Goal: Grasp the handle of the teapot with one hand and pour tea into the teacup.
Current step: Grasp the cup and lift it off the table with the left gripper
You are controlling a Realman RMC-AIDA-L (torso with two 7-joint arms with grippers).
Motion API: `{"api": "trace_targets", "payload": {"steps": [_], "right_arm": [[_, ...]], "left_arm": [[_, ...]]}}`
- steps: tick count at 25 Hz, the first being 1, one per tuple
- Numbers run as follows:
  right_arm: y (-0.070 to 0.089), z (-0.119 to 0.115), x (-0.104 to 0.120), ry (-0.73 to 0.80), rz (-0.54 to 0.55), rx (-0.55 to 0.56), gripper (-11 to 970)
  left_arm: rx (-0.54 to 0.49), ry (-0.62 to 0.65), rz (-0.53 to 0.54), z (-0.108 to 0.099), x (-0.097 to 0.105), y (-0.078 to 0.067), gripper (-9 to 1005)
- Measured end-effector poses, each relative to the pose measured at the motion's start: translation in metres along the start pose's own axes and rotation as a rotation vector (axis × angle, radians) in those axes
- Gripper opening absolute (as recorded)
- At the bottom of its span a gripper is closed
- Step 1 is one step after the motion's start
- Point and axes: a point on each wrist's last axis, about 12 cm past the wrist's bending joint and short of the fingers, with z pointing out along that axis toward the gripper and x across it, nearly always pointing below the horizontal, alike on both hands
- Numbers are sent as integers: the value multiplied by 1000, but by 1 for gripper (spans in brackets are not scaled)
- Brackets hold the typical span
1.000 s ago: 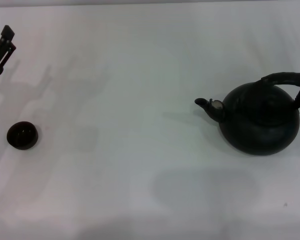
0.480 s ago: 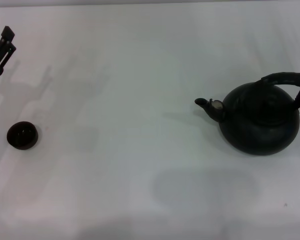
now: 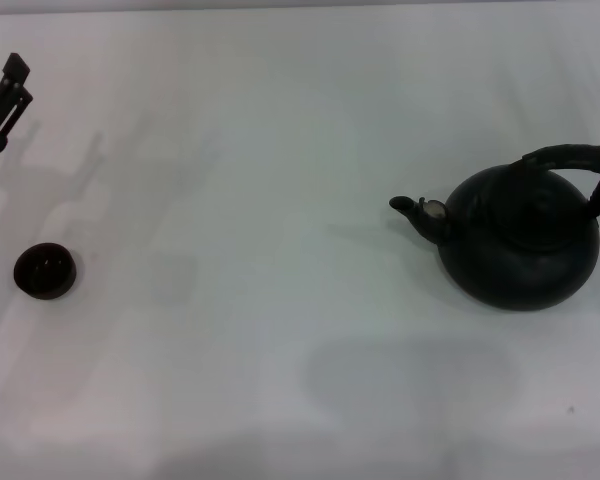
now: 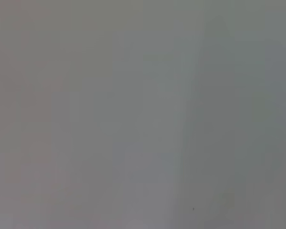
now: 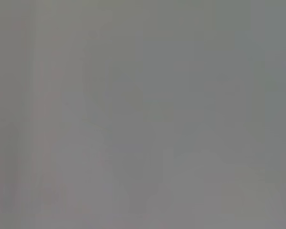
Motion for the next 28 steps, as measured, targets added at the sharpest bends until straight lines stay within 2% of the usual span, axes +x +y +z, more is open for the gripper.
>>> {"api": "trace_targets", "payload": {"steps": [4, 8, 12, 15, 20, 23, 28], "right_arm": [[0, 0, 0, 0, 0, 0, 868], [0, 0, -1, -5, 0, -1, 868], [-1, -1, -2, -13, -4, -1, 868], [-1, 1, -1, -7, -3, -2, 867], [-1, 2, -3, -16, -5, -5, 867], [-1, 2, -3, -16, 0, -5, 867], [-2, 3, -3, -17, 1, -3, 867]], "left_arm": [[1, 2, -19, 0, 0, 0, 862], [26, 11, -102, 5, -4, 5, 862], [98, 58, -186, 14, -17, 18, 862], [142, 167, -286, 23, -33, 35, 861], [181, 383, -325, 39, -74, 52, 861], [165, 494, -365, 44, -96, 54, 861], [123, 739, -313, 47, -128, 49, 861]]}}
